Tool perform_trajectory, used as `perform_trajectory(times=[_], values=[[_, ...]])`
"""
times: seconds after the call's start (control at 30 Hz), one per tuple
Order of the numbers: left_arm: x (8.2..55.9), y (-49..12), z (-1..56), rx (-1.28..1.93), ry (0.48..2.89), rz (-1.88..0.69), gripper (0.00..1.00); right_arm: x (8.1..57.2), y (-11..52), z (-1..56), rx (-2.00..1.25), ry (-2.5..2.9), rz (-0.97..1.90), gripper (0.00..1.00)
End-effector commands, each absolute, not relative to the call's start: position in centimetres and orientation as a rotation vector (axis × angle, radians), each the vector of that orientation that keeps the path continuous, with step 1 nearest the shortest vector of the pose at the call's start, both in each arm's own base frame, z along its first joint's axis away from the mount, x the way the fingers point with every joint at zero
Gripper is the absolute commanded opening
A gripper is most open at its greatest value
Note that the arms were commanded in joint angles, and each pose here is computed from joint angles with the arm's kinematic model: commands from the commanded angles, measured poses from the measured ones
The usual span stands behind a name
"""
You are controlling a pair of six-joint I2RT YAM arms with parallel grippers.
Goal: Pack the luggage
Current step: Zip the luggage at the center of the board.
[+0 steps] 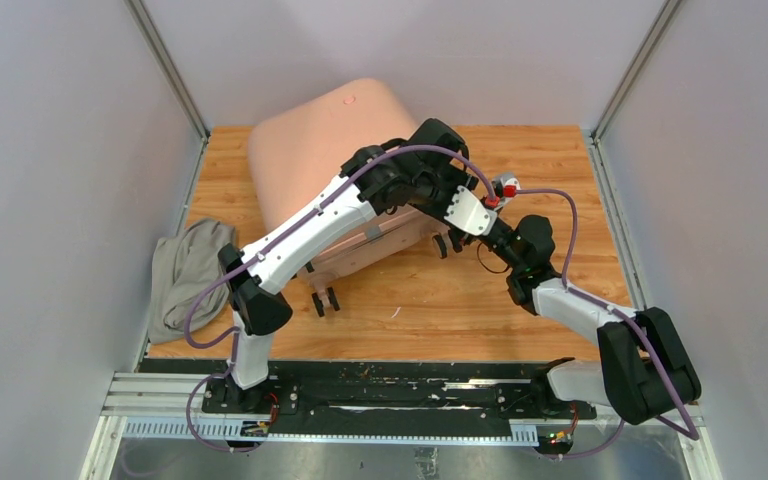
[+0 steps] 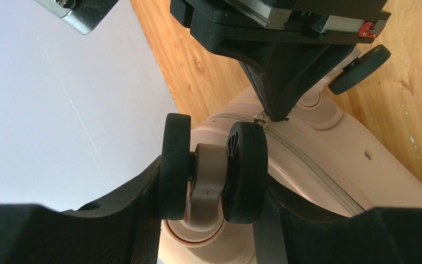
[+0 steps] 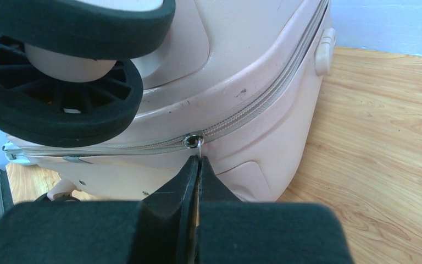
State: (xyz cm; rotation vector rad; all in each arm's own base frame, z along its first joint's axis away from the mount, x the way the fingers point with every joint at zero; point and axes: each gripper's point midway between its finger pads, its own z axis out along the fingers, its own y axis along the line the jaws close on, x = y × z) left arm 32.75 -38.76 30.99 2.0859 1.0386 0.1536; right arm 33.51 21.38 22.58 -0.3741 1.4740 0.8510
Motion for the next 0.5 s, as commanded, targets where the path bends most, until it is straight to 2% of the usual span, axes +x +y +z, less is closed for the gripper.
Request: perform_trajectory(times=[0.0,0.17,0.47], values=[[27.4,-39.1,45.1,1.721,0.837,-0.015,0.0,36.5,18.1,24.1,-0.224,1.43,0.713,0.0],[27.2,-39.1,45.0,1.722,0.84,-0.022,0.0,37.0,18.2,24.5,-0.227,1.426,0.72,0.0],[29.7,-40.4,46.5,1.647,0.868,0.036,0.0,30.3,23.4,22.8,-0.434,1.374,0.815,0.0]])
